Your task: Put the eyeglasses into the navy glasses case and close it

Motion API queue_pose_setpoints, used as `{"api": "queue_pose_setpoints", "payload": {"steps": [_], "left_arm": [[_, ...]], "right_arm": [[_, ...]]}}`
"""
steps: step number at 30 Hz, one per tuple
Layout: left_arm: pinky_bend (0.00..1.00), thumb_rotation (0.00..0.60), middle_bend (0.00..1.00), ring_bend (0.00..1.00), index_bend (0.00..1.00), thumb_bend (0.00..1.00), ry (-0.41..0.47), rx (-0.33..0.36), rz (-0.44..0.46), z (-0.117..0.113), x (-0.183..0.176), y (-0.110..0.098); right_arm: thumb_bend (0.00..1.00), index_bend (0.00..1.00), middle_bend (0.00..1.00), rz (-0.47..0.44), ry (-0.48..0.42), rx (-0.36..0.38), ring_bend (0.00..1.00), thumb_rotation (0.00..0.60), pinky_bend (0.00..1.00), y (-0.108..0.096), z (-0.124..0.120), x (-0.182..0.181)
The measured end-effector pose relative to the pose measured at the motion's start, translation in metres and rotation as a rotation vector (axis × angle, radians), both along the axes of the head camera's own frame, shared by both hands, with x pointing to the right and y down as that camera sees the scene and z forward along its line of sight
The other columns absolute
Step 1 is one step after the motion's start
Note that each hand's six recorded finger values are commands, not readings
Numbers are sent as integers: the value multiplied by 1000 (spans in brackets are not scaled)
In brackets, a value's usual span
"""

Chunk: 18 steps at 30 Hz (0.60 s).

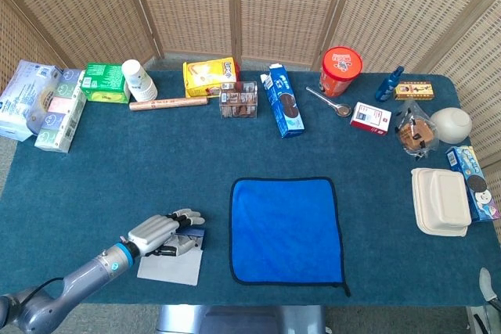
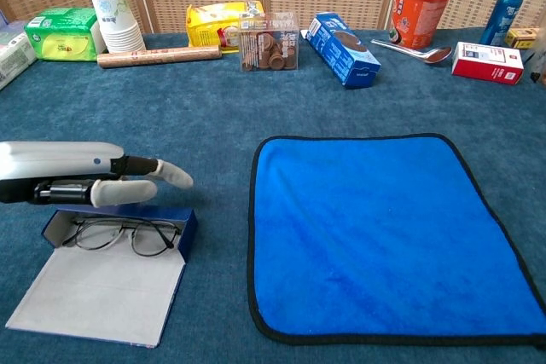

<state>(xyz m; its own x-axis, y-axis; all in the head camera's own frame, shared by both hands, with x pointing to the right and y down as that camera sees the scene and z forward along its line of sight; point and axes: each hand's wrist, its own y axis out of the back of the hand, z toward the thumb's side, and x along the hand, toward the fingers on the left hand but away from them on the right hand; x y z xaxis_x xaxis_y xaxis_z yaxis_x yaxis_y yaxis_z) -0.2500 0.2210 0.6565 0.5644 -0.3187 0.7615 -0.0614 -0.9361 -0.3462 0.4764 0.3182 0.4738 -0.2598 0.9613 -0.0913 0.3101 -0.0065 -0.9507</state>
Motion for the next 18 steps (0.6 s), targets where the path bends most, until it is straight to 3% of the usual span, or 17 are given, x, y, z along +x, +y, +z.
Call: {"api": "queue_pose_setpoints", "payload": {"steps": [18], "left_arm": [[209,47,69,0,107,361,31,-39,-3,-3,0,19]], "right_arm": [[364,10,122,-5,-13,2,0,340,107,3,2,0]]}}
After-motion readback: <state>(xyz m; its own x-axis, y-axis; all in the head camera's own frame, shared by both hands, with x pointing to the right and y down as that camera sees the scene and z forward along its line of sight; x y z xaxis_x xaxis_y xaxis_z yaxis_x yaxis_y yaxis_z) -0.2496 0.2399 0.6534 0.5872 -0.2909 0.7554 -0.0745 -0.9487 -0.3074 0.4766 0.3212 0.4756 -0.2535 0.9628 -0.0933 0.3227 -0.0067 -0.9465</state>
